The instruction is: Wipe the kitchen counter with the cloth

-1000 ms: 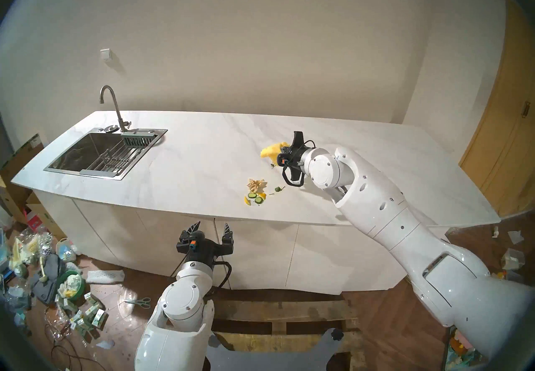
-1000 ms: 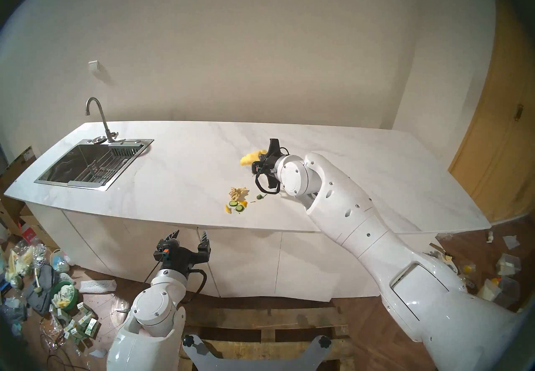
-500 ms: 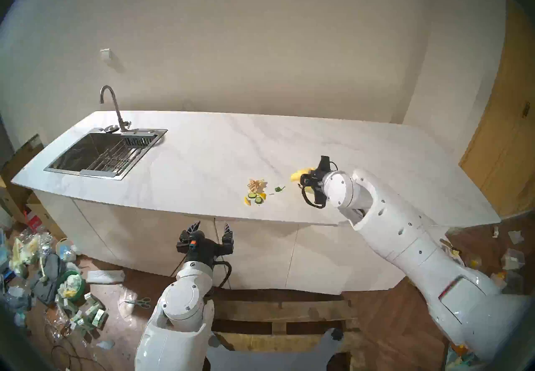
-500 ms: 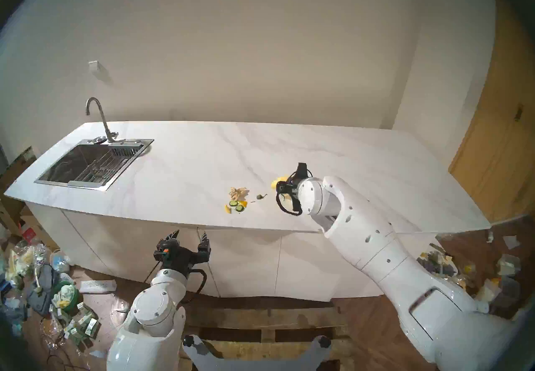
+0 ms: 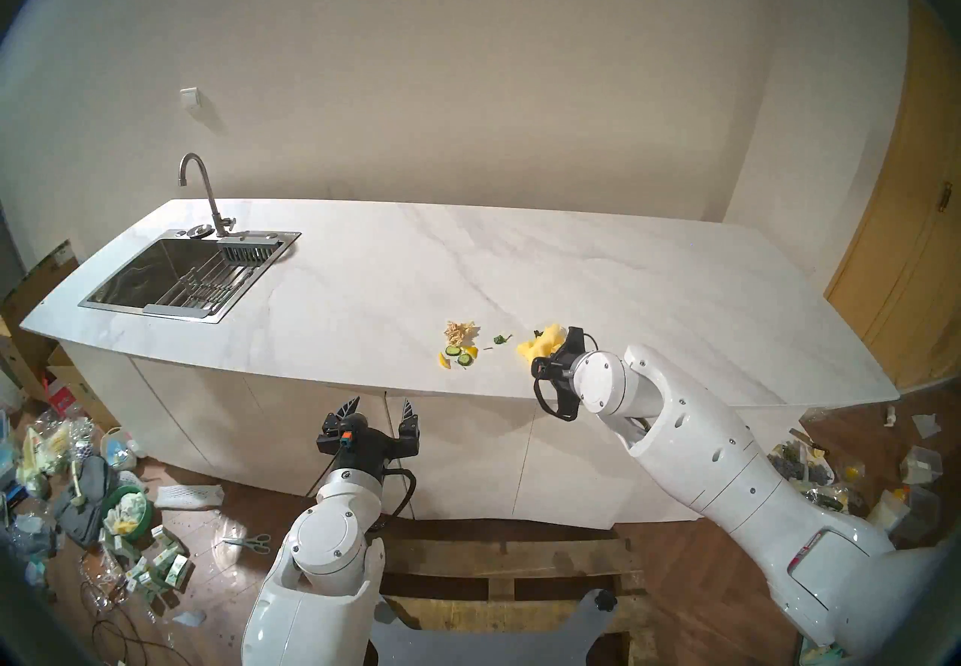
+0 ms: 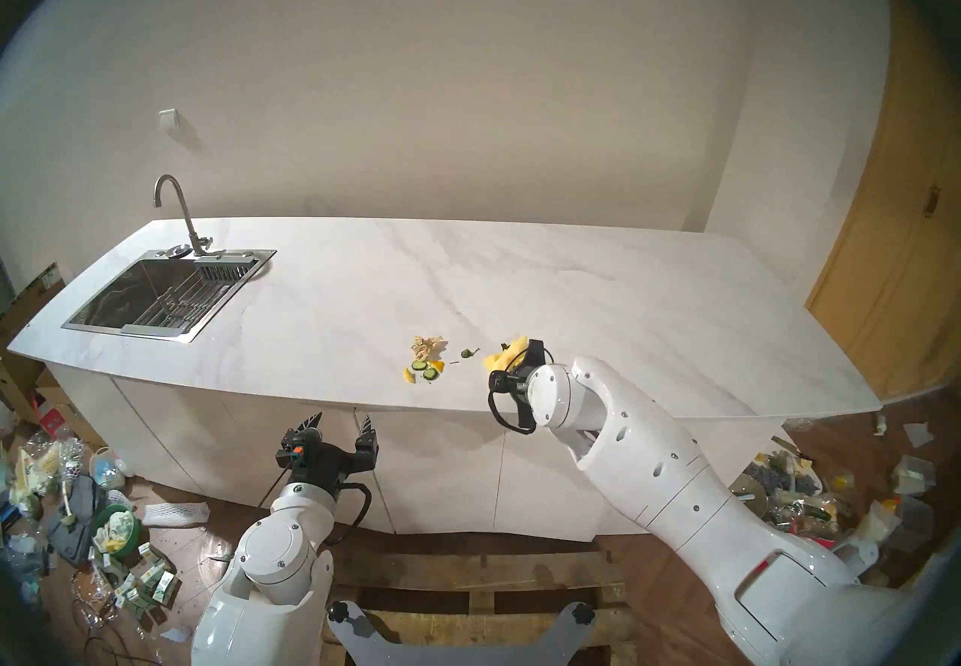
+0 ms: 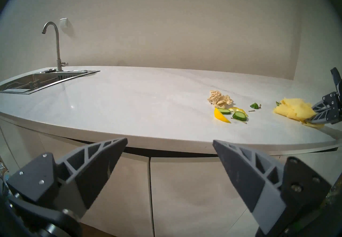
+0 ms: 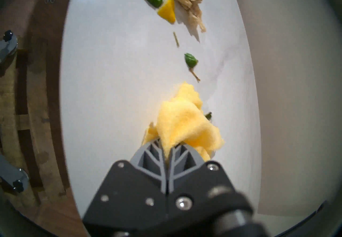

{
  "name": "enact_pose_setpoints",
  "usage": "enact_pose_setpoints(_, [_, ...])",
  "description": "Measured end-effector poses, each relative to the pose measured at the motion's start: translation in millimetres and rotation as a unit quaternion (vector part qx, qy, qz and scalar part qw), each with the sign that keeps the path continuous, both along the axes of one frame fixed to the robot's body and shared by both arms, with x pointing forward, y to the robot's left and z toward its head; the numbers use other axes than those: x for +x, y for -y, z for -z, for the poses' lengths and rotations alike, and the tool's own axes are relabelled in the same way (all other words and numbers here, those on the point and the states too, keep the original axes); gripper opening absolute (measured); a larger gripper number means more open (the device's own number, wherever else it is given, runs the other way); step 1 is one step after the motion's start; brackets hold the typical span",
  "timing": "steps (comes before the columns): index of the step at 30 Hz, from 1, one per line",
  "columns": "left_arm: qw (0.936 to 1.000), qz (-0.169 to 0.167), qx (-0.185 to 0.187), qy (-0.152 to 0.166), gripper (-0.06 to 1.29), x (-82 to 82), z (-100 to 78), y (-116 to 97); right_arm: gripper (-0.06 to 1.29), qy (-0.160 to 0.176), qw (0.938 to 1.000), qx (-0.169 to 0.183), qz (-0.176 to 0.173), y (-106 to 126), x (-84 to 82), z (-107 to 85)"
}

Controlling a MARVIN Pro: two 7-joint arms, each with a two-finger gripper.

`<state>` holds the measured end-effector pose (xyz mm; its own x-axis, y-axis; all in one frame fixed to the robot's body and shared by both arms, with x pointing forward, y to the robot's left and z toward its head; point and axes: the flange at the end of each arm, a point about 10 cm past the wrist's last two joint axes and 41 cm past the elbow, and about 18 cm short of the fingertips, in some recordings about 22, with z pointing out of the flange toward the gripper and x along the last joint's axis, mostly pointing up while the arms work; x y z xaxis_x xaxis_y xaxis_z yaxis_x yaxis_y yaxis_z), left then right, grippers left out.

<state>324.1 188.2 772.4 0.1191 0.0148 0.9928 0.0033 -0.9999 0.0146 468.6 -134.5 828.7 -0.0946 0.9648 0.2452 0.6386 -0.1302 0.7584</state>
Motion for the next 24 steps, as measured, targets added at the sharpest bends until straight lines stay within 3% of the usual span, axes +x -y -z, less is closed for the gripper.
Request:
enact_pose_setpoints(9, [1.0000, 0.000, 0.000, 0.000, 1.26, 0.0, 0.2, 0.0, -0.02, 0.017, 0.9997, 0.003, -0.014, -38.1, 14.7, 4.4])
enact_pose_setpoints(24, [1.0000, 0.000, 0.000, 0.000, 1.26, 0.0, 0.4, 0.0, -0.02, 0.019, 0.9988, 0.018, -0.041, -87.4, 39.6, -3.2])
